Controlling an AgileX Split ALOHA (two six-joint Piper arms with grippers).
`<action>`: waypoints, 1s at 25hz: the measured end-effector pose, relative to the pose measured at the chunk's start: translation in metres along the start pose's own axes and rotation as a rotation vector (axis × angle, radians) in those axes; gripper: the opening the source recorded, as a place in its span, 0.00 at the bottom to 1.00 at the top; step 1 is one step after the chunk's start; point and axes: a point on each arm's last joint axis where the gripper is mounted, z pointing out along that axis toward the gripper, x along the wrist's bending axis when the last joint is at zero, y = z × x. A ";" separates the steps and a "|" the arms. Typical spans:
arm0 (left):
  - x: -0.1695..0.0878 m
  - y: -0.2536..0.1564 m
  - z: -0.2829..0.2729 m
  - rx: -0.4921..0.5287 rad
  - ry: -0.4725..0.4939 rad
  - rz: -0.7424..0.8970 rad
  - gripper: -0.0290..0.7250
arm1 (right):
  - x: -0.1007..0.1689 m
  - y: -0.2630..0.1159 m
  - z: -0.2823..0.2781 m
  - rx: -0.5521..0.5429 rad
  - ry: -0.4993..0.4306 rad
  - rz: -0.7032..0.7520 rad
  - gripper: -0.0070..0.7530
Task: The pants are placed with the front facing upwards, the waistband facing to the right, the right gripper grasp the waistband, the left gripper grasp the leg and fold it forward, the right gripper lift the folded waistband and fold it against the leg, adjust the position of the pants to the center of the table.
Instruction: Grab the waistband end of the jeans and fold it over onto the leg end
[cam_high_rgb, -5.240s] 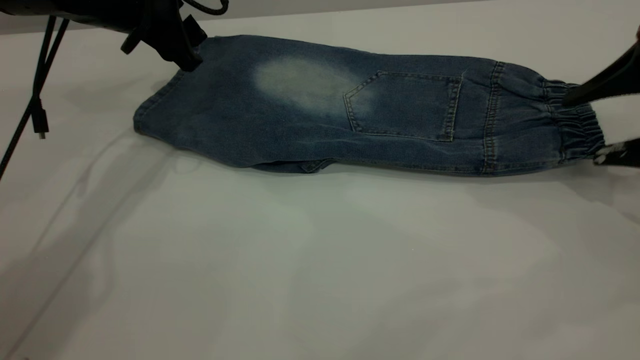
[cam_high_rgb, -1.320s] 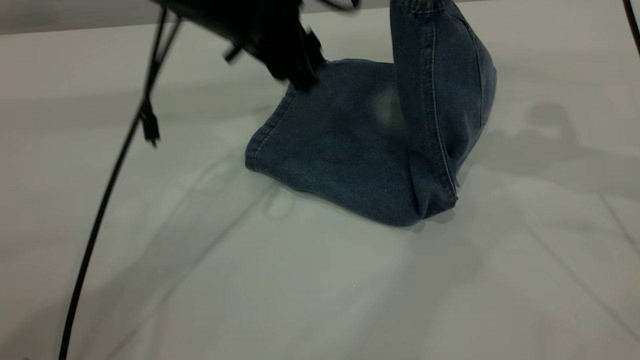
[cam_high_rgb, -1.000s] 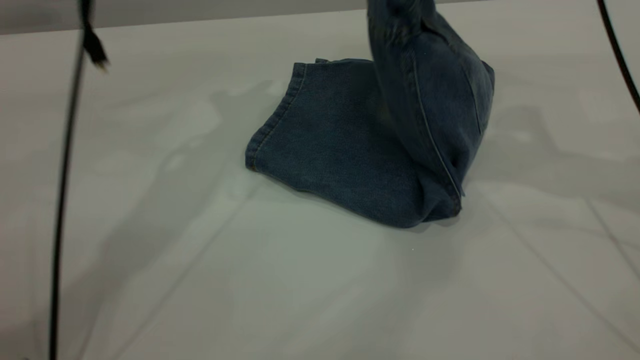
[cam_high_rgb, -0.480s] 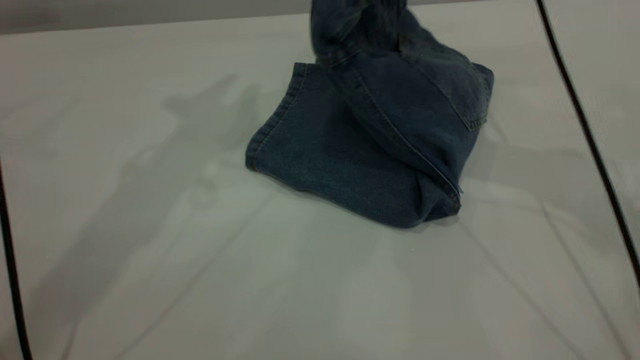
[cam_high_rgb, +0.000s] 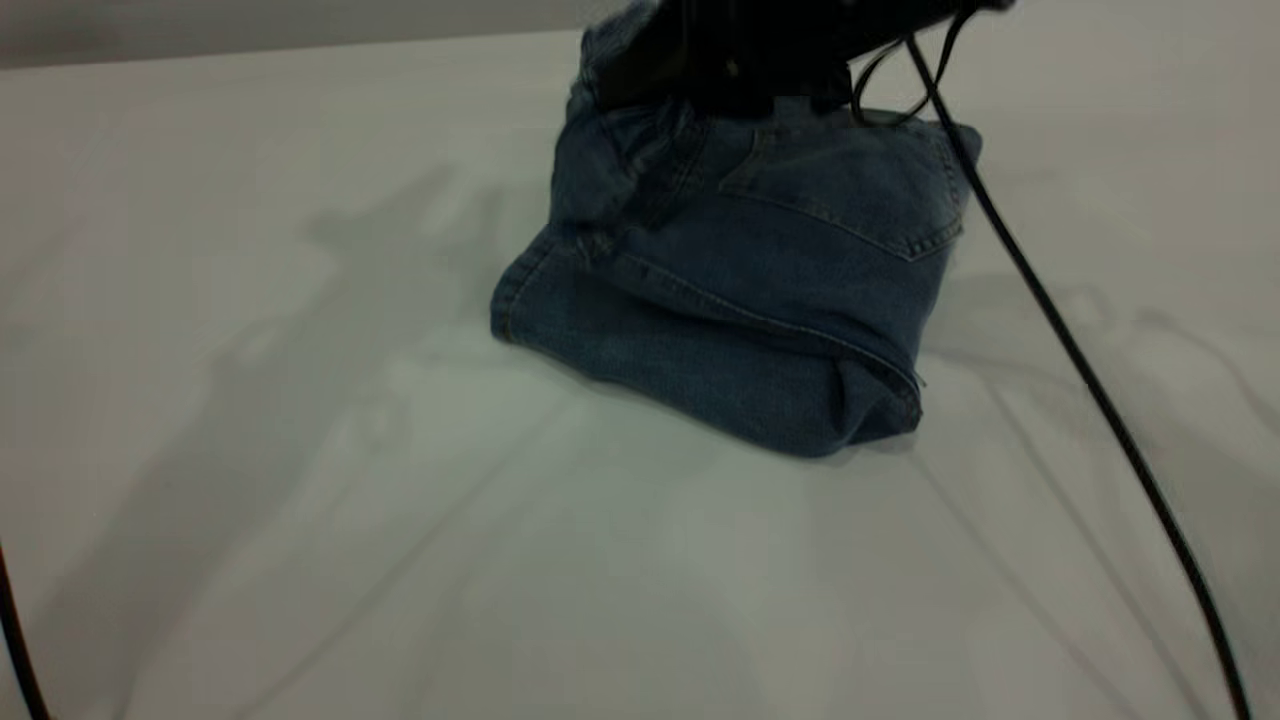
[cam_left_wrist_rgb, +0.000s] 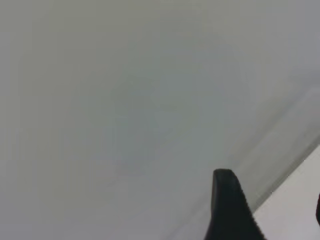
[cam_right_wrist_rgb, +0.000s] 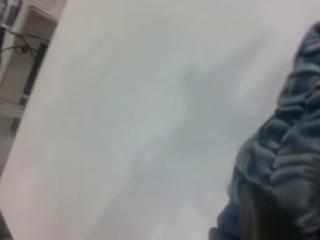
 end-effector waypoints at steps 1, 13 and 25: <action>0.000 0.000 0.000 -0.001 0.001 0.000 0.53 | -0.005 -0.003 0.003 0.010 -0.010 0.008 0.13; 0.000 0.000 0.000 0.000 0.000 -0.003 0.53 | -0.009 -0.012 0.012 0.051 0.059 0.034 0.48; 0.000 -0.001 0.000 0.006 -0.005 -0.003 0.53 | 0.010 0.006 0.017 0.027 0.107 0.101 0.67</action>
